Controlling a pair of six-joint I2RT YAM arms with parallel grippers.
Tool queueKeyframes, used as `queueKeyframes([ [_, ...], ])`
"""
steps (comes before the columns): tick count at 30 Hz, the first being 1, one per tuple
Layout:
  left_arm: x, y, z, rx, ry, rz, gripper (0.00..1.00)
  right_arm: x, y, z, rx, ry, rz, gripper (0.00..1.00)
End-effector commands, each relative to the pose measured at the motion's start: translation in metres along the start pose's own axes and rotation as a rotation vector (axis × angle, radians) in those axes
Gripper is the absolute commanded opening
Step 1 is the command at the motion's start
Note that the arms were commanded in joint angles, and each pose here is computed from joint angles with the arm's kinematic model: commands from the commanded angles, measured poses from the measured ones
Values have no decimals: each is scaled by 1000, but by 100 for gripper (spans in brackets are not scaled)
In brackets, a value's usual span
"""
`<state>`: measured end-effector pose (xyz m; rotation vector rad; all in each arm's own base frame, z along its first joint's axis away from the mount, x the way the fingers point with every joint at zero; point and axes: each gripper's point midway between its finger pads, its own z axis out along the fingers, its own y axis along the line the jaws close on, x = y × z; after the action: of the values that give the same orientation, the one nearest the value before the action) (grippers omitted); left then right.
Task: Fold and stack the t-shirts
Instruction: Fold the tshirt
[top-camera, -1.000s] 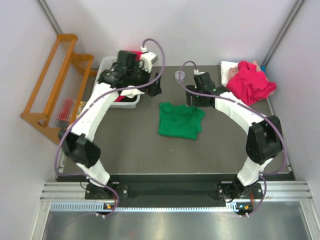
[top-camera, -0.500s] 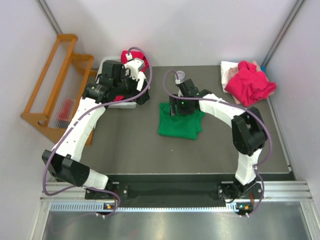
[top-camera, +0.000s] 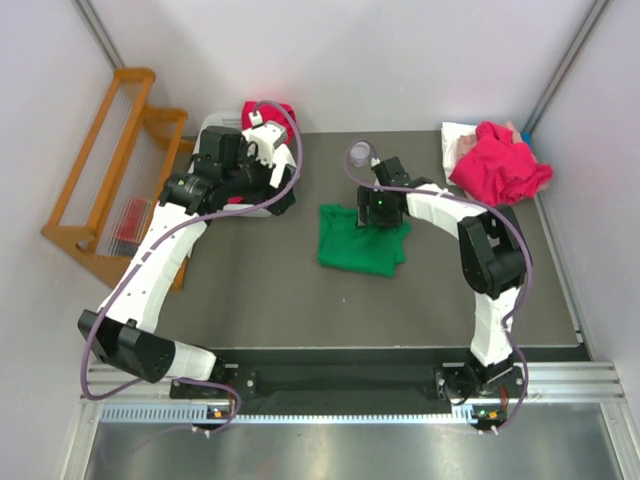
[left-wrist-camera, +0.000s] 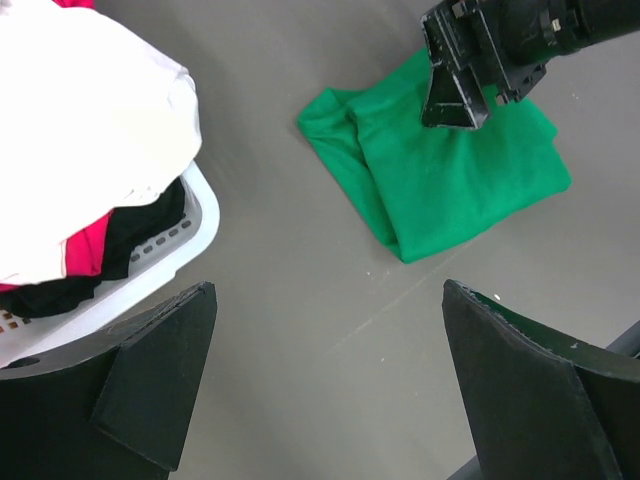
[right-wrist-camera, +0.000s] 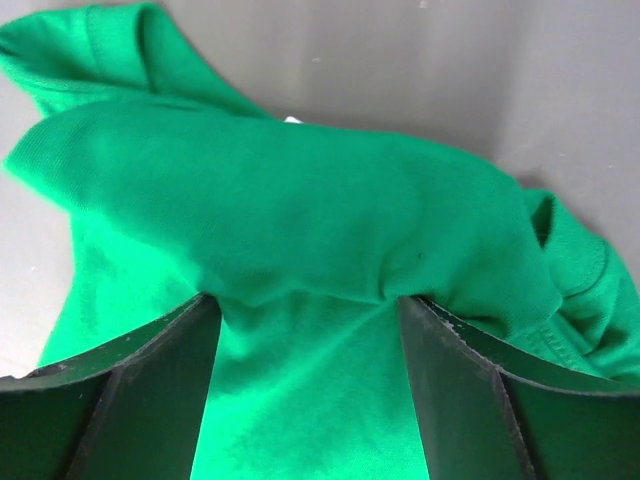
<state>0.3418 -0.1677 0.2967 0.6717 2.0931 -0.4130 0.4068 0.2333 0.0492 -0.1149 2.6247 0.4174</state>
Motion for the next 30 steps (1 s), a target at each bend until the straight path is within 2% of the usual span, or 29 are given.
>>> queueKeyframes([
  [1, -5, -3, -12, 3, -23, 16, 99, -6, -18, 10, 29, -34, 38, 71],
  [6, -6, -12, -17, 46, -9, 4, 99, -6, -23, 10, 30, -27, 53, 71],
  [9, -10, -24, -13, 99, 0, -5, 99, -26, -7, -18, -30, -80, 55, 73],
  [13, -6, -59, 4, 189, 44, 22, 99, -56, 7, -71, -79, -178, 63, 76],
  [17, 16, -86, 30, 252, 130, 24, 99, -58, -10, -97, -43, -225, 113, 78],
  [21, 53, -105, 66, 272, 259, -2, 99, -33, -44, -90, 33, -191, 164, 80],
  [24, 70, -115, 85, 286, 309, -4, 99, -12, -58, -74, 60, -144, 189, 80],
  [30, 107, -130, 113, 310, 444, -2, 99, 8, -59, -54, 16, -85, 231, 80],
])
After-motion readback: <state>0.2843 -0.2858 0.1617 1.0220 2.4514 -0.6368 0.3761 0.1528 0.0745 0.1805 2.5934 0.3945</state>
